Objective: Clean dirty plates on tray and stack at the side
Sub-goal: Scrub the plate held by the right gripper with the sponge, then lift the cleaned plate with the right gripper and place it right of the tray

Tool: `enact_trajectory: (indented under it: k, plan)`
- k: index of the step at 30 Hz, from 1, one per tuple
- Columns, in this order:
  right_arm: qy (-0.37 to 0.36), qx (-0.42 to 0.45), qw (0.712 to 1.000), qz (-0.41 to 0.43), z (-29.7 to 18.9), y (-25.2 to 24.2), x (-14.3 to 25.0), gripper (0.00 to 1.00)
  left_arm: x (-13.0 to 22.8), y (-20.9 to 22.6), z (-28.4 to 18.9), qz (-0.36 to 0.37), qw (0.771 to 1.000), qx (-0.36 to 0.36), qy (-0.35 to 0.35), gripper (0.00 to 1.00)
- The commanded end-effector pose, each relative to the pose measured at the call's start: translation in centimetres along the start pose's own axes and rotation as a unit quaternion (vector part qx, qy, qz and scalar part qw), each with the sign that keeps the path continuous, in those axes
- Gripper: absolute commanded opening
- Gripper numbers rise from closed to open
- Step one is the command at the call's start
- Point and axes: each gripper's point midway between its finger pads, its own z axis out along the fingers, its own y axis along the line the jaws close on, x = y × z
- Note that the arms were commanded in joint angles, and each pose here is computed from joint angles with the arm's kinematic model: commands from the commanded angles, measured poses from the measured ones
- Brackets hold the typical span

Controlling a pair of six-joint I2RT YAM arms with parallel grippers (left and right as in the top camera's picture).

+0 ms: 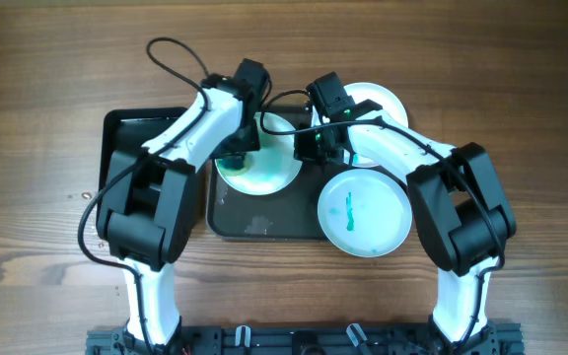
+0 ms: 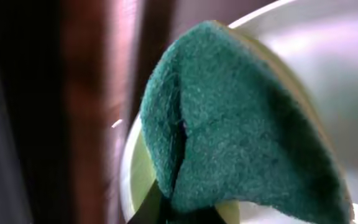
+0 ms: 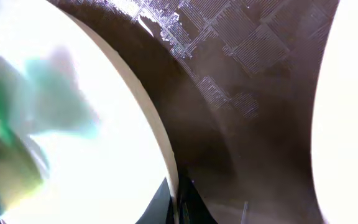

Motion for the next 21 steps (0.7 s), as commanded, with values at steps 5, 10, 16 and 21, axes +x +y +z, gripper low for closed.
enact_trajectory:
  k: [5, 10, 16, 21]
  plan:
    - [-0.018, 0.021, 0.999, -0.035, -1.0, -0.3, -0.3, 0.04, -0.7, 4.9, -13.9, -0.056, 0.993, 0.085, -0.062, 0.04]
    - [-0.132, 0.131, 0.978, -0.097, -6.9, 0.4, -1.9, 0.04, -0.6, 11.7, -18.3, -0.114, 0.982, 0.092, -0.118, 0.04]
    - [-0.285, 0.296, 0.897, -0.165, -15.1, 2.0, -2.0, 0.04, -1.3, 17.3, -18.3, -0.18, 0.973, 0.051, -0.136, 0.04]
    - [-0.408, 0.424, 0.775, -0.23, -21.6, 5.3, -0.4, 0.04, -1.4, 18.0, -17.7, -0.19, 0.972, 0.047, -0.13, 0.04]
